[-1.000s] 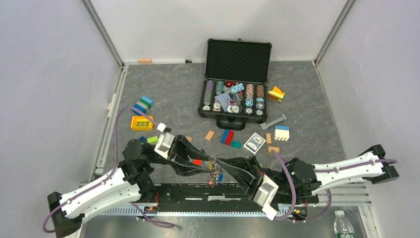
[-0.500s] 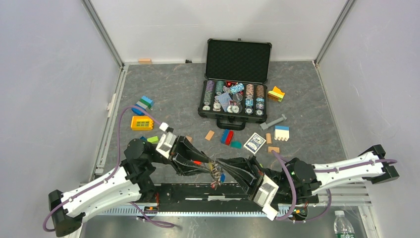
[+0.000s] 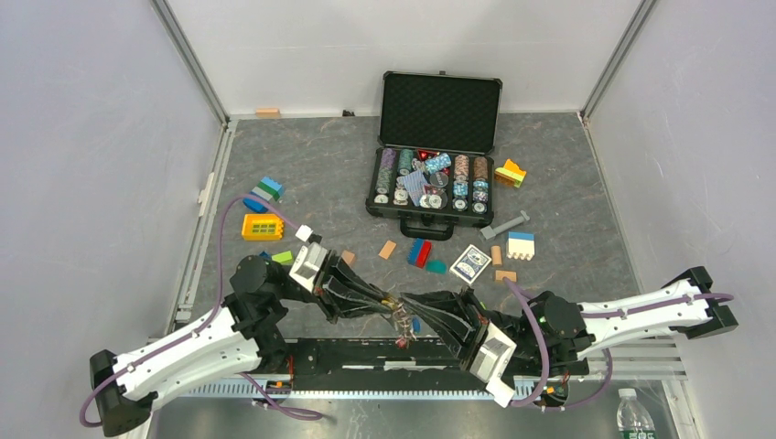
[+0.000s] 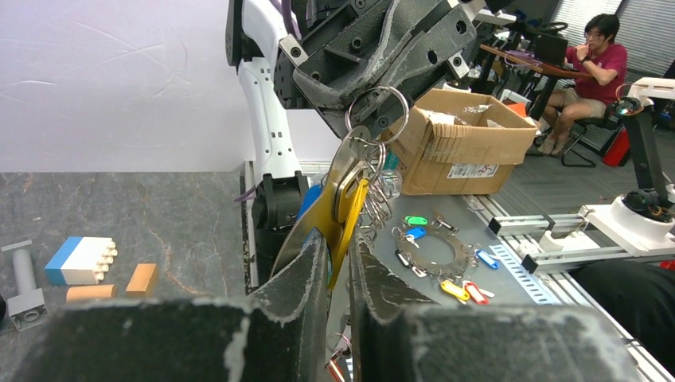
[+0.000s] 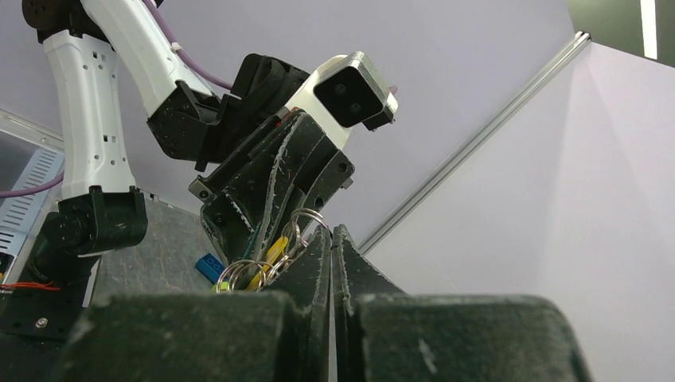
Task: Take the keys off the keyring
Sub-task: Remove the key from the keyring.
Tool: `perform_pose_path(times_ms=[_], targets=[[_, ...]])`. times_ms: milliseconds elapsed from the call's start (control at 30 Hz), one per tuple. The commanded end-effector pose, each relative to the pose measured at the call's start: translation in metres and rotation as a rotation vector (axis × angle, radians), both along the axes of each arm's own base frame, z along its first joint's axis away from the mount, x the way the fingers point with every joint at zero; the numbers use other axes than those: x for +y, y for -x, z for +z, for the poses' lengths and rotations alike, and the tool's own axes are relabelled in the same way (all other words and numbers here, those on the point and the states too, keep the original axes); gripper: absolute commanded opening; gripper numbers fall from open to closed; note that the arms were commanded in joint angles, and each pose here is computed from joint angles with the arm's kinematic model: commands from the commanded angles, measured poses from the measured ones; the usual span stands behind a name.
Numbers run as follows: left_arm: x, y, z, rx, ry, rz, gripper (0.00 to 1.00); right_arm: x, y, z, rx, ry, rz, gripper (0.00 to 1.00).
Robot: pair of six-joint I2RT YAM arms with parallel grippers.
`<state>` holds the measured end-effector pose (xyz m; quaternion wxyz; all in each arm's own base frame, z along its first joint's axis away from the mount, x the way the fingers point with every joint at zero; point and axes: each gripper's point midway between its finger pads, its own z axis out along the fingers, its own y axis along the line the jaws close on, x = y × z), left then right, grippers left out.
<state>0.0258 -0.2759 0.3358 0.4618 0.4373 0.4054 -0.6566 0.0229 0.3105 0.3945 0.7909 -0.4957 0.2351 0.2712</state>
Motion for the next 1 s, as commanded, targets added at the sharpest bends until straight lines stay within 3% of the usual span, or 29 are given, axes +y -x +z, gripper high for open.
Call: perform_pose_path(times_ms=[0,233,967], targets=[[0.008,0.009,0.015,-0.033,0.037,-0.017,0.10,-0.012,-0.003,0.017,0.005,-0.063,-0.011,0.00],[0.015,0.012,0.016,-0.059,0.026,-0.003,0.03,-0.012,-0.004,0.016,0.000,-0.060,-0.015,0.00],[0.026,0.013,0.032,-0.087,0.026,0.040,0.02,-0.007,0.012,0.007,-0.062,0.018,0.062,0.00]])
